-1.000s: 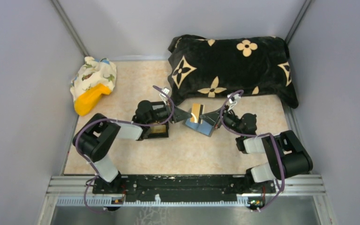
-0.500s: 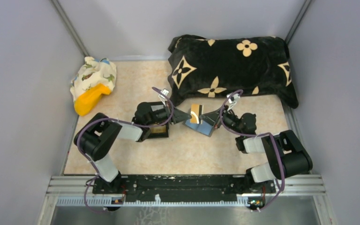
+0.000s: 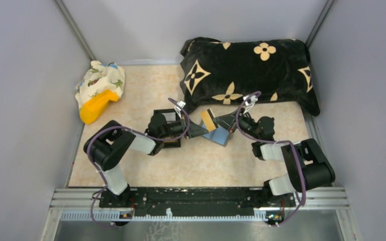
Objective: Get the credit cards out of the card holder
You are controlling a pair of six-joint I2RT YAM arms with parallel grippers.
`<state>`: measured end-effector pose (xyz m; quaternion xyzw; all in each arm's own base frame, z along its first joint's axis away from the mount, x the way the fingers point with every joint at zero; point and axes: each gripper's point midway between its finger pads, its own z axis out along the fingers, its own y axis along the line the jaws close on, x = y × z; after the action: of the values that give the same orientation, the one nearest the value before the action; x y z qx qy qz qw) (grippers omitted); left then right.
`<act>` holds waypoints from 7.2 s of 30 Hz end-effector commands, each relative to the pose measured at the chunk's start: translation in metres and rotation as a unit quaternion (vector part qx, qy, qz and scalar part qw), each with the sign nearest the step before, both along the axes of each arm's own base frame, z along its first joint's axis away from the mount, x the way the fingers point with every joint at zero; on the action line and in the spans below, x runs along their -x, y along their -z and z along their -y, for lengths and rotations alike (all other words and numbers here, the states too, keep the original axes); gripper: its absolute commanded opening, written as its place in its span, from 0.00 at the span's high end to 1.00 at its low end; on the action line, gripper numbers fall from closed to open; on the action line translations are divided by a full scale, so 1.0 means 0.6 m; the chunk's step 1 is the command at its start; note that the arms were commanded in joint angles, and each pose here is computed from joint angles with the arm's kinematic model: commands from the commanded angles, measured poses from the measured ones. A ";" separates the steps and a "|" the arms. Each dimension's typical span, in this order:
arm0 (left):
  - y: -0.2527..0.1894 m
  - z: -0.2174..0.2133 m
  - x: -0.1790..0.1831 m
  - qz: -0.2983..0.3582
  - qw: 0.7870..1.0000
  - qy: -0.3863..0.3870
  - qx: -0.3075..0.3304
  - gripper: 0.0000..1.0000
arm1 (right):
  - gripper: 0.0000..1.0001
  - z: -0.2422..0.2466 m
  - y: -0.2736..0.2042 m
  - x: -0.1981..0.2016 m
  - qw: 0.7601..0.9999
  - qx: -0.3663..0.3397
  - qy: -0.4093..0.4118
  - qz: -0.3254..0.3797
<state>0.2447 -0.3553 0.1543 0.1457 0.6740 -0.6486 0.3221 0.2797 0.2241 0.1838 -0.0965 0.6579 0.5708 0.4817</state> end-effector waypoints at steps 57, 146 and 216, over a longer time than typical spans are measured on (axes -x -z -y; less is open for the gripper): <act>-0.021 -0.405 -0.043 0.005 0.804 -0.575 -0.151 0.08 | 1.00 -0.343 0.081 -0.054 0.820 0.436 -0.281 0.243; 0.024 -0.379 -0.057 -0.013 0.833 -0.528 -0.164 0.07 | 0.77 -0.366 0.011 -0.118 0.852 0.417 -0.084 0.306; -0.069 -0.112 -0.104 0.058 0.928 -0.300 -0.212 0.01 | 0.53 0.057 0.210 -0.010 0.908 0.339 0.225 -0.096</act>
<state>0.3065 -0.2466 0.1889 -0.0275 0.7843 -0.3398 0.5183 0.2842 0.1895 0.0549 -0.0655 0.8594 0.1923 0.4692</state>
